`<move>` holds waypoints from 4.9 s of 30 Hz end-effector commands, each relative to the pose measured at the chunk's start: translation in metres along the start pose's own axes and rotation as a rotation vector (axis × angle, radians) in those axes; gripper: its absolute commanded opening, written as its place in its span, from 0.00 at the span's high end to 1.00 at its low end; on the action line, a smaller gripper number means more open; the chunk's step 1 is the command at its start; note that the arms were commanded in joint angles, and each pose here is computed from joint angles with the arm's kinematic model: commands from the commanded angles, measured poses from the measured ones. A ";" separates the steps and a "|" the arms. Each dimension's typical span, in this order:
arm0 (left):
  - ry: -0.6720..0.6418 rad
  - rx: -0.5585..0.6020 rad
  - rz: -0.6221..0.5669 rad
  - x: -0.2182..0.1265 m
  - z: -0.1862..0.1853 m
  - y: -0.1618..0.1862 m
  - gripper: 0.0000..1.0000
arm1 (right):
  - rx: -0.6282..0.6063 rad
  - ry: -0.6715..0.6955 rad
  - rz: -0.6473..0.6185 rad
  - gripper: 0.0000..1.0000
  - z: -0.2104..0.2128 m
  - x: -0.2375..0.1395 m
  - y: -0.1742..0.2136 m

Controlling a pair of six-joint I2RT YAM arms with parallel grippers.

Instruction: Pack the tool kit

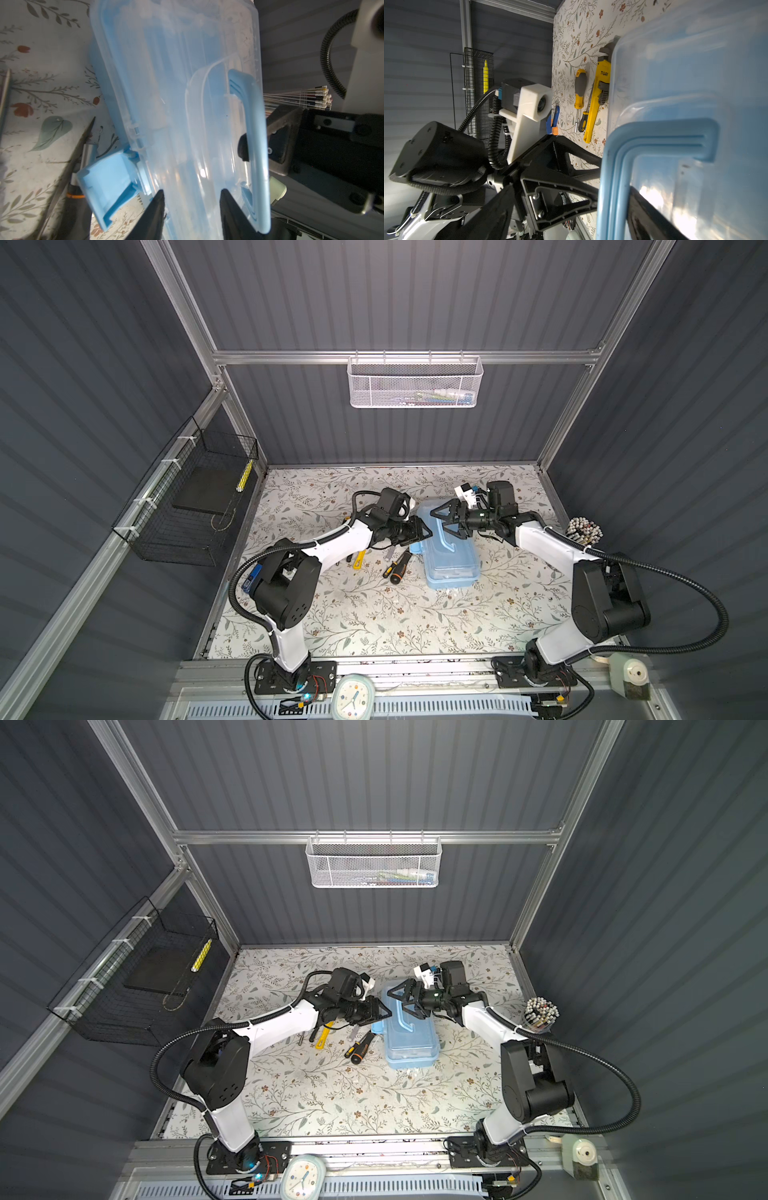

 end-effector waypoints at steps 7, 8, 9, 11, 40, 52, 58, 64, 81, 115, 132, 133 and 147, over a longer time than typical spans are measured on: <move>0.037 0.020 -0.050 -0.024 -0.006 0.001 0.52 | 0.001 -0.164 -0.025 0.25 0.014 0.000 -0.003; 0.041 0.024 -0.067 -0.031 -0.008 0.002 0.51 | 0.008 -0.183 -0.035 0.27 0.014 -0.001 -0.002; 0.042 0.032 -0.082 -0.037 -0.010 0.002 0.49 | 0.018 -0.201 -0.047 0.29 0.013 -0.002 -0.002; 0.036 0.042 -0.115 -0.048 -0.012 0.002 0.44 | 0.033 -0.250 -0.082 0.34 0.012 -0.004 -0.001; 0.075 -0.070 -0.261 -0.076 0.015 0.018 0.08 | 0.077 -0.385 -0.228 0.43 -0.009 -0.033 0.005; 0.243 -0.056 -0.180 -0.057 0.003 0.016 0.30 | 0.086 -0.361 -0.251 0.43 -0.020 -0.048 0.005; 0.287 -0.039 -0.159 -0.048 -0.008 0.011 0.29 | 0.087 -0.359 -0.253 0.43 -0.020 -0.049 0.006; 0.226 -0.057 -0.161 -0.047 0.003 0.017 0.27 | 0.093 -0.348 -0.250 0.43 -0.023 -0.049 0.009; 0.156 -0.099 -0.212 -0.075 0.033 0.012 0.22 | 0.018 -0.128 -0.033 0.24 0.002 0.000 0.011; 0.217 -0.109 -0.172 -0.059 0.033 0.002 0.19 | 0.035 -0.171 0.060 0.21 0.015 0.038 -0.008; 0.284 -0.099 -0.199 -0.070 0.025 0.006 0.14 | 0.051 -0.342 -0.039 0.41 0.020 0.026 -0.007; 0.281 -0.098 -0.203 -0.071 0.025 0.007 0.13 | 0.050 -0.342 -0.043 0.41 0.020 0.025 -0.007; 0.227 -0.125 -0.205 -0.073 0.037 0.011 0.04 | 0.055 -0.348 -0.081 0.41 0.013 0.011 -0.008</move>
Point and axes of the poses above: each gripper's point midway between its finger pads, its own x axis out along the fingers, its own z axis along the line the jaws close on, y = z × x, the point moved 10 cm from there along -x, back along the fingers, and after that the axes turned 9 degrees about -x, right-handed, at the moved point
